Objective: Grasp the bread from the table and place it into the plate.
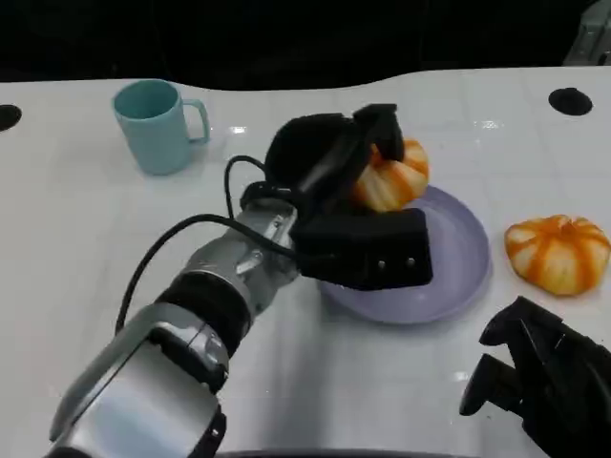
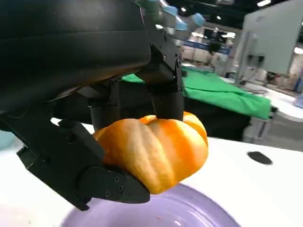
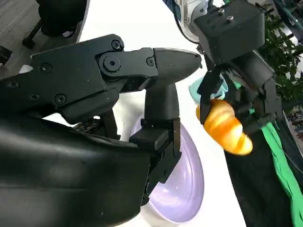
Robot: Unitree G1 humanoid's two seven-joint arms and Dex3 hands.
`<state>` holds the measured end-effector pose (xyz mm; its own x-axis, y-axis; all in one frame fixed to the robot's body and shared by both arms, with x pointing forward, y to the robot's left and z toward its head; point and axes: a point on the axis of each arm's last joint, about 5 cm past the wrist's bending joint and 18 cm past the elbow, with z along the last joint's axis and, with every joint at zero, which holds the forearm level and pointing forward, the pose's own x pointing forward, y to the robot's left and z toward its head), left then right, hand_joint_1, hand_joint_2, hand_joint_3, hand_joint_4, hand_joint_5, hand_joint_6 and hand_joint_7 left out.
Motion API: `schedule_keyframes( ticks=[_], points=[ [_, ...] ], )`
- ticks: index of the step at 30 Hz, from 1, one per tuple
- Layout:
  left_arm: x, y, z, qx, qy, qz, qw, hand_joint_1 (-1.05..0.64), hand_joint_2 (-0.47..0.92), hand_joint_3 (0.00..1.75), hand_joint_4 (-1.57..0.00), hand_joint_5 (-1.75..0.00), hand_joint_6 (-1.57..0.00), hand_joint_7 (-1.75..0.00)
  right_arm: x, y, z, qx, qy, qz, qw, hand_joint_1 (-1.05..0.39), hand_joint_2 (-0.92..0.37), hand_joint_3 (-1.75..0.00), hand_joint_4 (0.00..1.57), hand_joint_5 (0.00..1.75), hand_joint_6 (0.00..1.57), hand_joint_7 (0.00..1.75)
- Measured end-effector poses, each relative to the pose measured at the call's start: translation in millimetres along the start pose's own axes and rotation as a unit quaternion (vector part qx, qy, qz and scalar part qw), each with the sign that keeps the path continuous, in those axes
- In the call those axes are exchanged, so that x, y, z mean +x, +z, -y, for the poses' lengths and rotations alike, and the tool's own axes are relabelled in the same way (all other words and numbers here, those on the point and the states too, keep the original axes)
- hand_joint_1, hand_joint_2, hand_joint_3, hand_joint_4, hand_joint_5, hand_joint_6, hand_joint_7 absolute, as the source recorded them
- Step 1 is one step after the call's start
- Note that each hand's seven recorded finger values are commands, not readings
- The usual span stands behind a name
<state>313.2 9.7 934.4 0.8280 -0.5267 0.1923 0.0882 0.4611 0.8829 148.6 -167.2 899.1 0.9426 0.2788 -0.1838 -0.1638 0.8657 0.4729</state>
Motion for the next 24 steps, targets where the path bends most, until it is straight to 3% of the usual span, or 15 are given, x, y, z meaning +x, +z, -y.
schedule_keyframes(
  ticks=[2, 5, 12, 16, 19, 21, 24],
  points=[
    [0.8, 4.6, 2.7, 0.000, -0.012, 0.003, 1.000, -0.25, 0.59, 0.78, -0.96, -1.75, -0.94, -0.64, 0.1, -0.1, -0.2, -0.001, 0.000, 0.000, 1.0000, -0.49, -0.92, -0.34, 0.67, 1.75, 0.51, 1.64],
    [2.9, 10.7, 4.6, 0.004, -0.035, 0.006, 0.999, -0.22, 0.66, 0.65, -0.91, -1.75, -1.02, -0.40, 0.1, -0.2, -0.3, -0.001, 0.000, 0.000, 1.0000, -0.47, -0.92, -0.37, 0.66, 1.75, 0.50, 1.64],
    [7.2, 22.0, 8.2, 0.018, -0.091, 0.005, 0.996, -0.21, 0.71, 0.61, -0.86, -1.75, -0.98, -0.27, 0.0, -0.7, -0.9, -0.002, 0.001, 0.001, 1.0000, -0.48, -0.92, -0.37, 0.67, 1.75, 0.50, 1.64],
    [6.8, 22.8, 9.9, 0.019, -0.098, 0.002, 0.995, -0.20, 0.73, 0.54, -0.86, -1.75, -1.02, -0.25, -0.4, -0.9, -0.8, -0.002, 0.001, 0.002, 1.0000, -0.48, -0.92, -0.36, 0.67, 1.75, 0.50, 1.64],
    [6.4, 23.4, 11.5, 0.026, -0.100, 0.001, 0.995, -0.21, 0.84, 0.24, -0.87, -1.75, -1.09, -0.33, -0.5, -0.8, -0.9, -0.002, 0.001, 0.004, 1.0000, -0.48, -0.92, -0.36, 0.66, 1.75, 0.51, 1.63],
    [5.4, 24.1, 14.4, 0.040, -0.097, -0.002, 0.994, -0.22, 0.90, 0.10, -0.88, -1.75, -0.96, -0.72, -0.8, -1.1, -0.9, -0.002, 0.001, 0.003, 1.0000, -0.48, -0.92, -0.37, 0.67, 1.75, 0.51, 1.63],
    [4.2, 25.6, 18.7, 0.053, -0.088, -0.012, 0.995, -0.21, 0.92, 0.04, -0.90, -1.75, -0.87, -0.94, -0.9, -1.1, -1.0, -0.002, 0.002, 0.005, 1.0000, -0.48, -0.92, -0.36, 0.67, 1.75, 0.51, 1.62]
  ],
)
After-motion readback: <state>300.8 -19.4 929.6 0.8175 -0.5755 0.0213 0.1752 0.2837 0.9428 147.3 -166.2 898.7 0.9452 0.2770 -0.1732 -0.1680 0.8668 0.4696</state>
